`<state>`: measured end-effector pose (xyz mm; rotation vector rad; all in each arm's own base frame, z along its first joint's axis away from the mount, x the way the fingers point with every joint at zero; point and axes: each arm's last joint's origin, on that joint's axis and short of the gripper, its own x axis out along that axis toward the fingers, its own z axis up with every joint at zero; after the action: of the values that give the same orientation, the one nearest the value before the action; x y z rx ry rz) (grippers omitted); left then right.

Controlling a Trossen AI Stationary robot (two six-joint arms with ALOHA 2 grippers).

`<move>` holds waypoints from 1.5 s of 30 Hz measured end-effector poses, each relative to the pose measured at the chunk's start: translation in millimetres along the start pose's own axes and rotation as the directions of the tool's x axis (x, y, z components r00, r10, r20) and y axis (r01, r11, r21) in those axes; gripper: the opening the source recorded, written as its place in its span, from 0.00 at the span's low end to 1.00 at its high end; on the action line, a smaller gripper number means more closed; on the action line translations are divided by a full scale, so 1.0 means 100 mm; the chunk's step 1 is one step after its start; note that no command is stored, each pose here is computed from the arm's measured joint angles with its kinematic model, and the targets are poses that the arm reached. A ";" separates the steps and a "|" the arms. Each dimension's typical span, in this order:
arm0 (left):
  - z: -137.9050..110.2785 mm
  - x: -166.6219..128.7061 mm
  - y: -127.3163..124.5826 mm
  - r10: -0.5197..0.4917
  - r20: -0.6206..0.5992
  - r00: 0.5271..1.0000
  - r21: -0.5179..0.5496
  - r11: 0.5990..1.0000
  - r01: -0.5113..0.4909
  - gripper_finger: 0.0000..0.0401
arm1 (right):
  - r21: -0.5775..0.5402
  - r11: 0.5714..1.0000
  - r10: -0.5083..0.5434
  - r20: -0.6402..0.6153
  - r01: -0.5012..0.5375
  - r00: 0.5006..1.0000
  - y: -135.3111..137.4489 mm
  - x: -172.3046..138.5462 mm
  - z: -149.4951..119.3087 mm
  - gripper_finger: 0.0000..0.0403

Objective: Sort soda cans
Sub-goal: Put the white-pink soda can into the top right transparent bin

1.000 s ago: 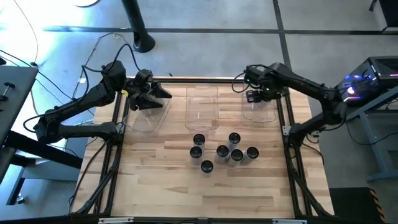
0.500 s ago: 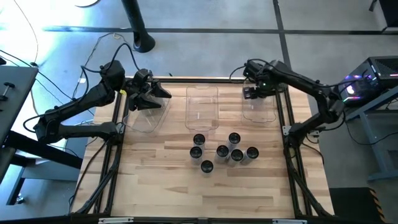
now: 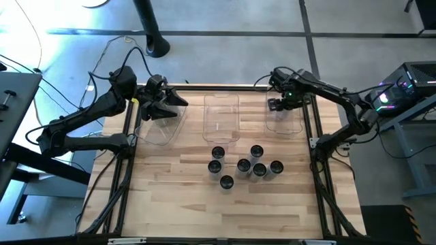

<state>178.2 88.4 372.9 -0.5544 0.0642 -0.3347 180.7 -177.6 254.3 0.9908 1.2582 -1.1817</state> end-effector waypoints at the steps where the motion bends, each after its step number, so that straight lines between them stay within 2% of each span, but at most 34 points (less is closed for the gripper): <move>1: 0.00 0.00 0.00 0.000 0.000 1.000 0.000 1.000 0.000 0.96 | 0.007 1.000 -0.002 0.009 0.002 1.000 -0.02 0.00 0.03 0.59; 9: 0.00 0.00 0.00 0.006 0.004 1.000 -0.005 1.000 -0.006 0.96 | 0.052 0.998 0.021 0.022 -0.022 1.000 -0.17 0.02 0.16 0.60; 15: 0.00 0.00 0.00 0.007 0.005 1.000 -0.010 1.000 -0.007 0.96 | 0.062 0.997 0.034 0.037 -0.037 0.999 -0.18 0.03 0.19 0.72; 18: 0.00 0.00 0.00 0.007 0.005 1.000 -0.016 1.000 -0.007 0.96 | 0.063 0.997 0.037 0.034 -0.039 0.999 -0.18 0.02 0.18 0.75; 28: 0.00 0.00 0.00 0.008 0.005 1.000 -0.016 1.000 -0.008 0.96 | 0.070 0.997 0.034 0.024 -0.036 0.999 -0.18 0.02 0.17 0.76; 35: 0.00 0.00 0.00 0.007 0.005 1.000 -0.016 1.000 -0.007 0.96 | 0.060 0.997 0.044 -0.032 -0.042 0.998 -0.19 0.01 0.13 0.76; 40: 0.00 0.00 0.00 0.006 0.004 1.000 -0.015 1.000 -0.006 0.96 | 0.057 0.997 0.043 -0.008 -0.042 0.999 -0.19 -0.09 0.17 0.77; 45: 0.00 0.00 0.00 0.006 0.004 1.000 -0.016 1.000 -0.006 0.96 | 0.044 0.999 0.013 -0.037 -0.012 0.999 -0.22 -0.21 0.14 0.77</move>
<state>178.2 88.6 372.9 -0.5701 0.0646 -0.3277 162.1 -193.1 278.4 1.0561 1.2583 -1.1905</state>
